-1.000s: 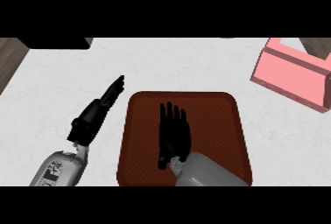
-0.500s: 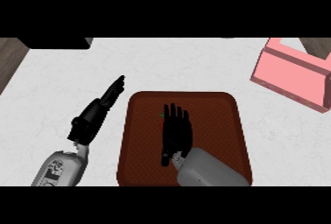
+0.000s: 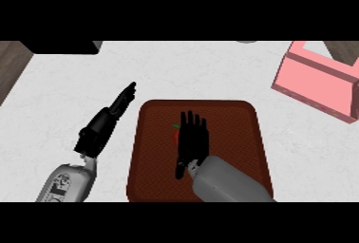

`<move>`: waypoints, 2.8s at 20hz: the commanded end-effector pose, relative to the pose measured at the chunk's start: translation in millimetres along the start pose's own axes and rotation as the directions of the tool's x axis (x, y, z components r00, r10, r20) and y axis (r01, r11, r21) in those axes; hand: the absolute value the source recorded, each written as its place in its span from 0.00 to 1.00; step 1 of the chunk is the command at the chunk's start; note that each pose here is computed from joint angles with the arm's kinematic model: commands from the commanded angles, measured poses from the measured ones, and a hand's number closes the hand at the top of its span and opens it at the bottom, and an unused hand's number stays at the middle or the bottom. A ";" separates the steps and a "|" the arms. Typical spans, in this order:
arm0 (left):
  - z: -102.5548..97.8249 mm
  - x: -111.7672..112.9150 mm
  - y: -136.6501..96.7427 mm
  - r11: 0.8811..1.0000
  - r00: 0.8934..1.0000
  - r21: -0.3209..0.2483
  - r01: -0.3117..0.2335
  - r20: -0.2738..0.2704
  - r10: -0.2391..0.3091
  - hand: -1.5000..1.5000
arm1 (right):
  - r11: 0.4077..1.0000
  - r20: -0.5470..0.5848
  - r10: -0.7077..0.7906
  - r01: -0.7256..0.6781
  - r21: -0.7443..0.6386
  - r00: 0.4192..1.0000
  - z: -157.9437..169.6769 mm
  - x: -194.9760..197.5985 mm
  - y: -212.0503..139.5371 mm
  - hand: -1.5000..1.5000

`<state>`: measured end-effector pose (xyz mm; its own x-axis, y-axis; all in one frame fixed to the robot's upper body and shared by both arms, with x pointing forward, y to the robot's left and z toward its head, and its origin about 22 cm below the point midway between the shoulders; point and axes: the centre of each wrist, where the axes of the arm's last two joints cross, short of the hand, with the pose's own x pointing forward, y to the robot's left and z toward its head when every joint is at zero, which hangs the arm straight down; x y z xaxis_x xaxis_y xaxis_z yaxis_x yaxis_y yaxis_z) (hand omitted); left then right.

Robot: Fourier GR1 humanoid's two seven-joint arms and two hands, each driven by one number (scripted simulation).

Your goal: Pick the bell pepper from the tray and place it in the cardboard box

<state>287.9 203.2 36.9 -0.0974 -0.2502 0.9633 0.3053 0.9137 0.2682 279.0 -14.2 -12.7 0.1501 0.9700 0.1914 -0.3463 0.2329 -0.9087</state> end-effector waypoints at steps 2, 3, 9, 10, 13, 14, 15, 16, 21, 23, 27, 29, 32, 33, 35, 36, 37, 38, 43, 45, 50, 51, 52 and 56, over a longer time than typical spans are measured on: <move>11.6 0.2 21.3 1.000 1.000 -0.008 -0.010 0.008 0.010 0.50 | 1.000 -0.016 0.019 -0.018 0.018 1.000 -11.0 5.8 -10.2 1.00; -8.7 7.5 2.0 1.000 1.000 0.008 -0.002 0.020 0.001 0.50 | 0.999 0.000 0.024 -0.024 0.032 1.000 -14.0 -17.6 16.7 1.00; 13.8 3.6 17.0 1.000 1.000 -0.003 -0.014 -0.011 0.014 0.50 | 0.996 0.039 0.089 -0.089 -0.023 0.995 -21.1 -18.8 16.1 1.00; -2.8 -0.1 -2.3 1.000 1.000 0.008 0.001 0.004 -0.001 0.50 | 0.994 0.054 0.100 -0.097 -0.048 0.994 -15.2 -11.7 11.5 1.00; 2.9 -2.5 -3.4 1.000 1.000 -0.006 -0.015 0.004 0.015 0.50 | 0.987 0.048 0.111 -0.104 -0.124 0.993 -14.3 -14.0 23.7 1.00; 8.0 5.2 13.5 1.000 1.000 0.002 -0.005 -0.001 0.005 0.50 | 0.979 0.042 0.140 -0.132 -0.155 0.989 -36.6 -21.7 3.4 1.00; 13.0 3.1 17.7 1.000 1.000 -0.008 -0.022 0.008 0.022 0.50 | 0.980 0.026 0.126 -0.121 -0.161 0.992 -20.4 -30.0 -1.6 1.00; 2.0 3.3 16.4 1.000 1.000 0.019 -0.020 -0.021 0.020 0.50 | 0.974 -0.010 0.119 -0.119 -0.193 0.993 -42.3 -70.0 -14.2 1.00; 8.8 0.6 12.9 1.000 1.000 0.027 0.003 -0.013 -0.003 0.50 | 0.948 -0.124 0.041 -0.078 -0.308 0.991 -72.2 -184.5 -90.3 1.00; 10.8 -7.8 17.6 0.999 1.000 0.031 -0.009 -0.008 0.009 0.50 | 0.921 -0.133 0.073 -0.117 -0.371 0.989 -66.5 -200.5 -100.7 1.00; 22.4 4.3 7.5 1.000 1.000 0.013 0.002 -0.010 -0.002 0.50 | 0.882 -0.123 0.062 -0.112 -0.458 0.990 -44.0 -192.0 -148.2 1.00; 4.4 5.2 -5.9 1.000 1.000 0.026 -0.017 -0.019 0.017 0.50 | 0.867 -0.082 0.040 -0.075 -0.494 0.996 -24.4 -184.2 -152.8 1.00; 16.2 -12.3 -1.1 0.999 1.000 0.038 0.007 -0.017 -0.006 0.50 | 0.861 -0.029 0.011 -0.024 -0.508 1.000 9.7 -174.0 -162.3 1.00; 11.0 8.6 -5.0 0.999 1.000 0.037 0.008 0.001 -0.008 0.50 | 0.852 -0.019 0.025 -0.031 -0.523 1.000 13.8 -182.1 -177.3 1.00; -2.3 2.9 -1.2 0.999 0.999 0.046 -0.020 -0.038 0.021 0.50 | 0.837 0.060 -0.002 0.034 -0.546 0.998 41.6 -162.7 -187.1 1.00; 9.5 -10.6 3.1 0.999 1.000 0.036 -0.005 -0.029 0.006 0.50 | 0.820 0.054 -0.037 0.061 -0.569 0.998 44.3 -160.3 -199.9 1.00; 16.1 -9.8 8.2 0.999 1.000 0.039 0.009 -0.028 -0.008 0.50 | 0.785 0.082 -0.057 0.095 -0.612 0.995 55.8 -162.6 -207.1 1.00; 8.0 13.2 23.4 1.000 1.000 0.014 0.007 -0.004 -0.007 0.50 | 0.775 0.050 -0.071 0.087 -0.625 0.996 55.2 -158.0 -214.7 1.00; 2.1 -5.3 1.1 1.000 1.000 0.027 -0.001 -0.014 0.001 0.50 | 0.714 0.039 -0.192 0.167 -0.681 0.981 89.8 -158.6 -239.8 1.00; 2.5 -2.7 7.9 1.000 1.000 0.023 -0.008 -0.008 0.009 0.50 | 0.706 -0.002 -0.190 0.136 -0.695 0.982 96.9 -160.3 -253.2 1.00; 9.5 -2.9 14.4 1.000 1.000 0.020 -0.009 -0.020 0.009 0.50 | 0.674 -0.057 -0.225 0.113 -0.730 0.973 87.4 -188.6 -287.4 1.00; -6.3 10.2 12.8 1.000 1.000 0.026 -0.004 0.000 0.004 0.50 | 0.679 -0.072 -0.237 0.112 -0.726 0.969 77.8 -180.8 -283.8 1.00; 19.5 6.9 3.9 1.000 1.000 -0.014 -0.006 -0.004 0.006 0.50 | 0.674 -0.074 -0.230 0.104 -0.732 0.970 58.6 -187.5 -278.8 1.00; 14.1 -3.2 15.5 1.000 1.000 0.000 -0.002 -0.009 0.002 0.50 | 0.655 -0.070 -0.259 0.123 -0.745 0.963 41.8 -206.7 -304.3 1.00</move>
<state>284.1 212.7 40.4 -0.0893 -0.2505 0.9640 0.2978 0.9169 0.2659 297.8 -262.6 235.2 0.2825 0.8798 0.3823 0.4680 0.2215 -0.8555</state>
